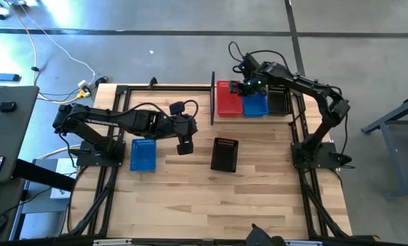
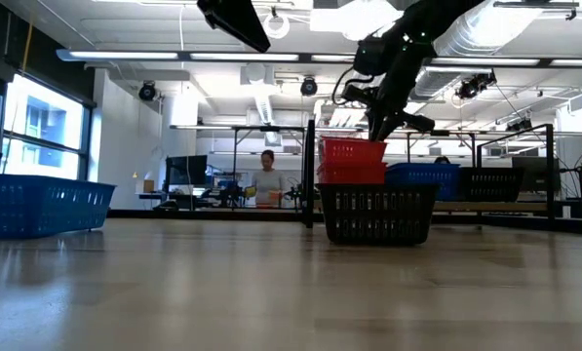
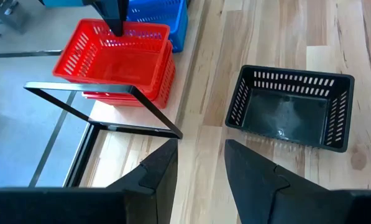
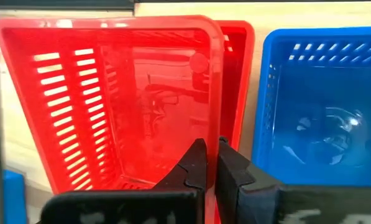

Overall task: Stack baskets on shelf by color
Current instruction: Stack the red bin on the other red bins on the shelf

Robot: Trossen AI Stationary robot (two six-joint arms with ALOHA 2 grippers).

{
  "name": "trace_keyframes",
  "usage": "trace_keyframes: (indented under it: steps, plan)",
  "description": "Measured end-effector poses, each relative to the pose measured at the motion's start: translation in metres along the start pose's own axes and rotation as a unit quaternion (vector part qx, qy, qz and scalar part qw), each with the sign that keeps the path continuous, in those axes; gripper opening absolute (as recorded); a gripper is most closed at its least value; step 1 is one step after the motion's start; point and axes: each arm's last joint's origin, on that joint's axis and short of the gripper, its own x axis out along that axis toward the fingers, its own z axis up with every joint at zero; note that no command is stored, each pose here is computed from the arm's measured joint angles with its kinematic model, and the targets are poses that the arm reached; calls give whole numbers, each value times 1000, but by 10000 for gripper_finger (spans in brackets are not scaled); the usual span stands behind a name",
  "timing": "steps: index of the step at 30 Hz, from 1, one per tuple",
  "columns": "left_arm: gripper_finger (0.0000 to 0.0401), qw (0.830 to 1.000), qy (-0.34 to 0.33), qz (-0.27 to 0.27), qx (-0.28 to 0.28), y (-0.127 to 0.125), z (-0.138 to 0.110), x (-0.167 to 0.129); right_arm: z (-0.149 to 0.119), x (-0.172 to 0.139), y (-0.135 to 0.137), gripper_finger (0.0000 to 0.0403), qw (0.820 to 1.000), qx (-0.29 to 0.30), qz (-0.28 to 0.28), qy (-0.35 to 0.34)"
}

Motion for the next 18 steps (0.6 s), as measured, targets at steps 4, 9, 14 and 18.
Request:
trace_keyframes:
  steps: [4, 9, 14, 18]
  plan:
    - [122, 1000, 0, 0, 1, 0, 0, 0, 1, 7, 0, 6, 1000, -10, -6, 6]
    - [122, 1000, 0, 0, 13, 0, 0, 0, 3, 8, 1, 36, 1000, -22, -3, -8]
    - [122, 1000, 0, 3, 12, 0, 0, 0, 4, 8, 2, 75, 1000, -23, 2, -14]
    - [122, 1000, 5, 6, 14, 0, -1, 0, 4, 6, 2, 95, 999, -35, 4, -15]
